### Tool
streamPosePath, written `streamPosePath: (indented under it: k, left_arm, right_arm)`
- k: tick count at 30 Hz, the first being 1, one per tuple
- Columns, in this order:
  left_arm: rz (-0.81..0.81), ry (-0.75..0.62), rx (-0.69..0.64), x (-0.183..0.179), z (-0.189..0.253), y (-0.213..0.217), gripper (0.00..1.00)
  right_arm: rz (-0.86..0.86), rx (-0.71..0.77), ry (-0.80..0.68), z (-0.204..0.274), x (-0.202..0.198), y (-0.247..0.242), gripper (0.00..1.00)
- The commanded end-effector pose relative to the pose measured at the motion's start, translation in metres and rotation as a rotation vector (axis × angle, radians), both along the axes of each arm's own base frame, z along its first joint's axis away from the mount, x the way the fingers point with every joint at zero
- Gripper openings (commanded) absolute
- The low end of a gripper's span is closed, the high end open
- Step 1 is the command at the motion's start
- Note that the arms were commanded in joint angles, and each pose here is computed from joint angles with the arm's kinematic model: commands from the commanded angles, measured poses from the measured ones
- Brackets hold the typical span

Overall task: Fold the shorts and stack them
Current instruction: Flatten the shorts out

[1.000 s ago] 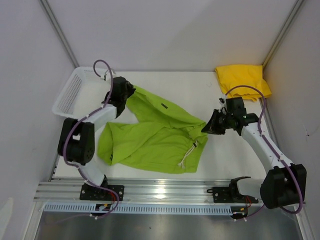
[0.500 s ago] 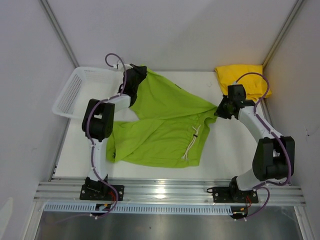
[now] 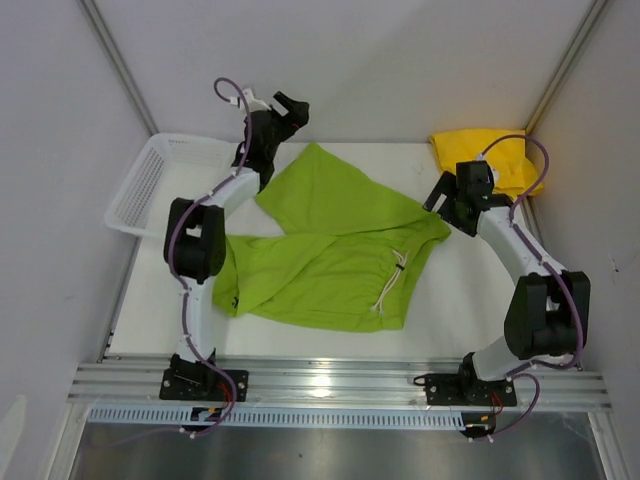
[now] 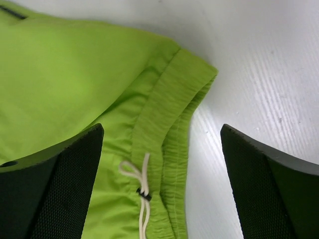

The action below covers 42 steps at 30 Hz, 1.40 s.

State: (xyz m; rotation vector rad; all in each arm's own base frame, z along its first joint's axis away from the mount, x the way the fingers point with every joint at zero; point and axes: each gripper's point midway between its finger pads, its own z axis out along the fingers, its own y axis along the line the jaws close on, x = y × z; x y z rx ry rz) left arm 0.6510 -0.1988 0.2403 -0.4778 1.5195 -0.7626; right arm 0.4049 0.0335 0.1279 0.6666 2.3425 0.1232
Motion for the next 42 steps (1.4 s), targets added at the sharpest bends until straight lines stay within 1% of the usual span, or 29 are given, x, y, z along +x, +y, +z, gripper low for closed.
streamPosePath:
  k: [1, 2, 3, 6, 7, 8, 9, 10, 11, 13, 14, 15, 16, 17, 18, 19, 21, 22, 24, 25, 26, 29, 31, 32, 33, 35, 38, 42]
  left_arm:
    - [-0.005, -0.054, 0.127, -0.046, 0.101, 0.022, 0.99]
    - [-0.008, -0.031, 0.151, -0.055, 0.103, 0.025, 0.99]
    - [-0.015, 0.005, 0.180, -0.074, 0.113, 0.030, 0.99]
    - [-0.039, 0.204, 0.258, -0.112, 0.065, 0.040, 0.99]
    - [-0.041, 0.209, 0.267, -0.128, 0.076, 0.046, 0.99]
    - [-0.046, 0.301, 0.308, -0.144, 0.053, 0.053, 0.99]
    - [-0.051, 0.352, 0.327, -0.156, 0.038, 0.056, 0.99]
    - [-0.054, 0.383, 0.337, -0.167, 0.032, 0.059, 0.99]
    - [-0.059, 0.453, 0.349, -0.190, 0.011, 0.066, 0.99]
    - [-0.061, 0.482, 0.350, -0.210, 0.004, 0.070, 0.99]
    - [-0.053, 0.498, 0.352, -0.227, -0.001, 0.077, 0.99]
    - [-0.046, 0.546, 0.354, -0.240, -0.020, 0.081, 0.99]
    - [-0.034, 0.555, 0.345, -0.249, -0.021, 0.085, 0.99]
    - [-0.032, 0.594, 0.342, -0.262, -0.037, 0.088, 0.99]
    - [-0.029, 0.562, 0.310, -0.271, -0.025, 0.089, 0.99]
    - [-0.031, 0.619, 0.316, -0.287, -0.053, 0.093, 0.99]
    - [-0.030, 0.593, 0.298, -0.301, -0.046, 0.095, 0.99]
    - [-0.028, 0.627, 0.308, -0.313, -0.063, 0.099, 0.99]
    - [-0.011, 0.620, 0.319, -0.322, -0.063, 0.106, 0.99]
    - [-0.011, 0.654, 0.336, -0.330, -0.078, 0.109, 0.99]
    - [0.000, 0.666, 0.353, -0.334, -0.083, 0.113, 0.99]
    - [0.008, 0.736, 0.382, -0.348, -0.111, 0.122, 0.99]
    - [0.018, 0.738, 0.366, -0.346, -0.117, 0.126, 0.99]
    - [-0.002, 0.763, 0.354, -0.352, -0.129, 0.125, 0.99]
    - [0.004, 0.762, 0.339, -0.349, -0.132, 0.128, 0.99]
    - [0.013, 0.775, 0.328, -0.351, -0.141, 0.133, 0.99]
    - [0.028, 0.767, 0.323, -0.349, -0.144, 0.139, 0.99]
    - [0.041, 0.783, 0.318, -0.349, -0.151, 0.143, 0.99]
  right_arm:
    - [0.108, 0.006, -0.099, 0.040, -0.014, 0.022, 0.99]
    - [0.140, 0.018, -0.097, 0.040, -0.020, 0.030, 0.99]
    - [0.193, 0.037, -0.096, 0.041, -0.032, 0.042, 0.99]
    - [0.310, 0.116, -0.101, 0.045, -0.055, 0.070, 0.97]
    - [0.343, 0.130, -0.072, 0.036, -0.067, 0.080, 0.97]
    - [0.383, 0.159, -0.060, 0.034, -0.076, 0.091, 0.97]
    - [0.399, 0.167, -0.053, 0.033, -0.082, 0.096, 0.96]
    - [0.435, 0.177, -0.037, 0.028, -0.097, 0.108, 0.95]
    - [0.451, 0.180, -0.033, 0.026, -0.104, 0.113, 0.95]
    - [0.473, 0.197, -0.024, 0.022, -0.125, 0.122, 0.95]
    - [0.475, 0.207, -0.026, 0.021, -0.130, 0.124, 0.95]
    - [0.474, 0.215, -0.020, 0.019, -0.136, 0.124, 0.94]
    - [0.464, 0.235, -0.037, 0.024, -0.142, 0.123, 0.93]
    - [0.466, 0.246, -0.014, 0.015, -0.151, 0.122, 0.92]
    - [0.458, 0.254, -0.009, 0.012, -0.156, 0.121, 0.91]
    - [0.449, 0.259, -0.001, 0.009, -0.160, 0.120, 0.91]
    - [0.435, 0.271, 0.014, 0.000, -0.171, 0.117, 0.90]
    - [0.424, 0.274, 0.028, -0.005, -0.175, 0.116, 0.88]
    - [0.405, 0.293, 0.053, -0.017, -0.181, 0.115, 0.86]
    - [0.407, 0.308, 0.063, -0.021, -0.184, 0.118, 0.83]
    - [0.411, 0.336, 0.082, -0.025, -0.188, 0.123, 0.83]
    - [0.415, 0.348, 0.107, -0.039, -0.197, 0.127, 0.80]
    - [0.422, 0.343, 0.121, -0.047, -0.205, 0.131, 0.75]
    - [0.430, 0.349, 0.125, -0.049, -0.207, 0.132, 0.72]
    - [0.447, 0.361, 0.123, -0.052, -0.211, 0.137, 0.68]
    - [0.462, 0.368, 0.110, -0.054, -0.212, 0.142, 0.68]
    - [0.493, 0.375, 0.104, -0.060, -0.217, 0.148, 0.65]
    - [0.504, 0.360, 0.142, -0.071, -0.226, 0.149, 0.63]
